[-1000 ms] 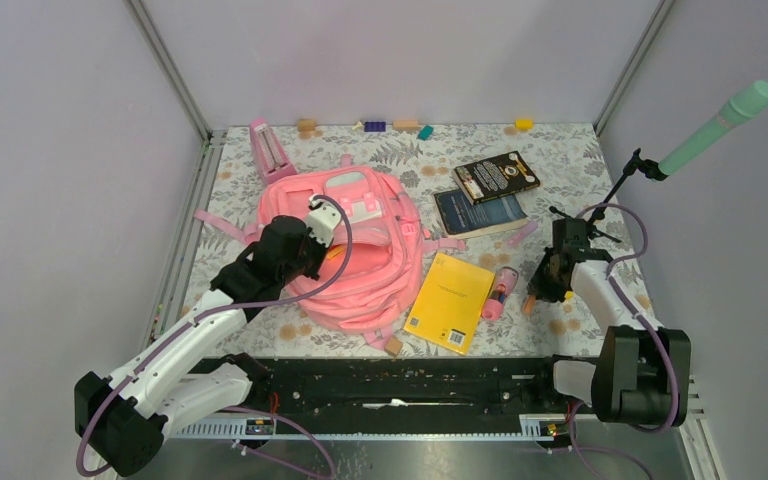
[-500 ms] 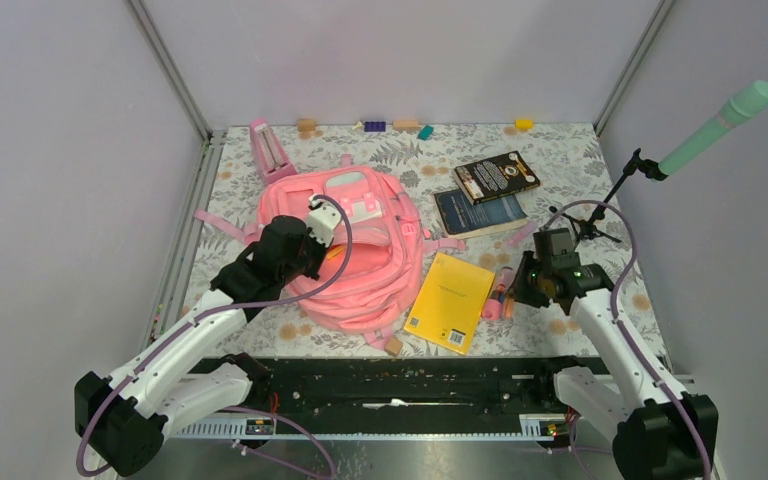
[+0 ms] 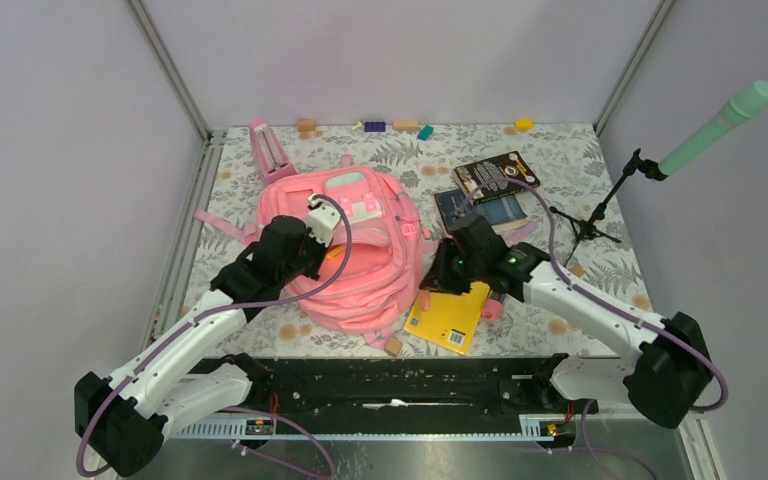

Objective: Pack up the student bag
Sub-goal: Place the stationery in the student bag.

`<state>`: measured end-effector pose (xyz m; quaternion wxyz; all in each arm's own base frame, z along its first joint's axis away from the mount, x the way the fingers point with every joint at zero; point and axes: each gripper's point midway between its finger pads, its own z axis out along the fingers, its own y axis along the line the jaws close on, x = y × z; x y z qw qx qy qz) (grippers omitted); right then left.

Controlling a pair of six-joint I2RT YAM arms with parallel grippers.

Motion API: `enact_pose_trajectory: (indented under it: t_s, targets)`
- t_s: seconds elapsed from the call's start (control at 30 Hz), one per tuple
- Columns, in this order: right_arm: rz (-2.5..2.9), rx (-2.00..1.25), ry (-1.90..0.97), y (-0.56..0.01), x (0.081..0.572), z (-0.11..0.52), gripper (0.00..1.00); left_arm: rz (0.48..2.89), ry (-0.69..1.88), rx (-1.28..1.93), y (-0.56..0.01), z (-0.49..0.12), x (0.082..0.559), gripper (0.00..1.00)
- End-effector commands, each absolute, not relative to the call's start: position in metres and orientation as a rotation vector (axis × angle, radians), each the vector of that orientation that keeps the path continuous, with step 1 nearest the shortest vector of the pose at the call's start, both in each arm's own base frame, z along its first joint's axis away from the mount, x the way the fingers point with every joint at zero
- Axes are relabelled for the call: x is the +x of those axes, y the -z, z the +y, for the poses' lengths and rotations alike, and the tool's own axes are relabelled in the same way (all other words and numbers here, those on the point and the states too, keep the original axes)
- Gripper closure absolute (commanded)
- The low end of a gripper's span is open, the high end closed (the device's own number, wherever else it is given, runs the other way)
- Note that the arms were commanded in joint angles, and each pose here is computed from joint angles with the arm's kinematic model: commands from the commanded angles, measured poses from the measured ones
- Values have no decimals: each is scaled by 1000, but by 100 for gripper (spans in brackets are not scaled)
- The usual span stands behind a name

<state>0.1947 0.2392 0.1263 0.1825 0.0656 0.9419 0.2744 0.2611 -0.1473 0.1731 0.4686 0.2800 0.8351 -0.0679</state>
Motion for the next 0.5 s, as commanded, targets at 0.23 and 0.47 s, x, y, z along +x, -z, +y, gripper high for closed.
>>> enact_pose_trajectory:
  t_s: [0.23,0.47]
  targets:
    - [2515,191,-1199,-174,213,370,100,1932,227,621,-216,-157,270,100]
    - [2461,273,-1312,-177,219,403,100,1929,238,627,-217,-159,269,100]
